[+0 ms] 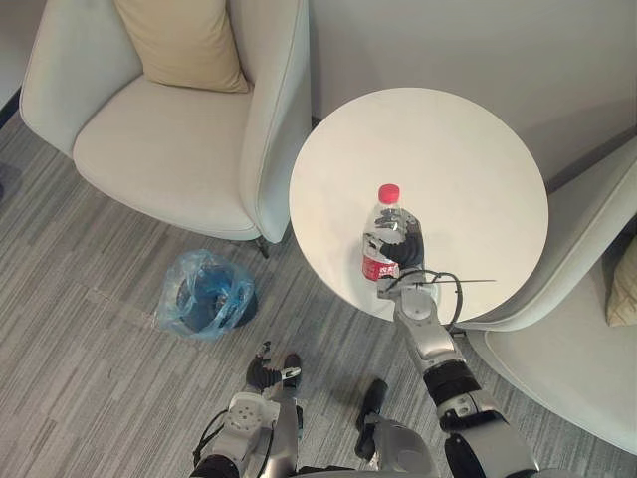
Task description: Gather rubbish on tea table into small bin, then transfer packed bag to large trash can.
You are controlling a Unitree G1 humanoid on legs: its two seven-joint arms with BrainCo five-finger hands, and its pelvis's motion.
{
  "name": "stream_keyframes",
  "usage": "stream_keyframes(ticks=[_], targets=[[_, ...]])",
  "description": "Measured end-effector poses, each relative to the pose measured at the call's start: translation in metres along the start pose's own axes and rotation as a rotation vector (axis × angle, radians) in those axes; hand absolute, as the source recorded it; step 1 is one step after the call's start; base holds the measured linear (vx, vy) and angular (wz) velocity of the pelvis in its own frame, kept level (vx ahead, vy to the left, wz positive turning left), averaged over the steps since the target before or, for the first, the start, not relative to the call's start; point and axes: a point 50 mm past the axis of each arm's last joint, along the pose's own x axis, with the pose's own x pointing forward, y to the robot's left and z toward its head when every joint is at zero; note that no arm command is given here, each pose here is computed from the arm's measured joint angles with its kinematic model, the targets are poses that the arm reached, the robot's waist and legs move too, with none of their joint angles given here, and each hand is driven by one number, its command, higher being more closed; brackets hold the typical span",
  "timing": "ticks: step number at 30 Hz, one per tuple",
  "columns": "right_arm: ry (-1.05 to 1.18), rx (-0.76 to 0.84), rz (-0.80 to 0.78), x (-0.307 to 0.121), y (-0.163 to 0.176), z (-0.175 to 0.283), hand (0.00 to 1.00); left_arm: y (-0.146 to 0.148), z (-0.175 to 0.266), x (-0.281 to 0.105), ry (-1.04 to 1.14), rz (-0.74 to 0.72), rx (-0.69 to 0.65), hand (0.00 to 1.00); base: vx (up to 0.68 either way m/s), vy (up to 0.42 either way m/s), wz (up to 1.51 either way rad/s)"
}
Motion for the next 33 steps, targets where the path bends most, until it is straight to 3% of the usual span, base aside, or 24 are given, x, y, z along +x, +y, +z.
stream_keyframes(ticks=[16, 33], targets=[[-0.036, 0.053, 0.111, -0.08, 0.0, 0.009, 1.0, -0.008, -0.032, -0.012, 0.118, -0.056, 0.099, 0.0, -0.03, 0.001, -0.08], [-0.311, 0.003, 0.183, -0.075, 0.016, 0.058, 1.0, -0.024, -0.021, -0.01, 0.06, -0.131, 0.165, 0.0, -0.1, -0.004, 0.11]])
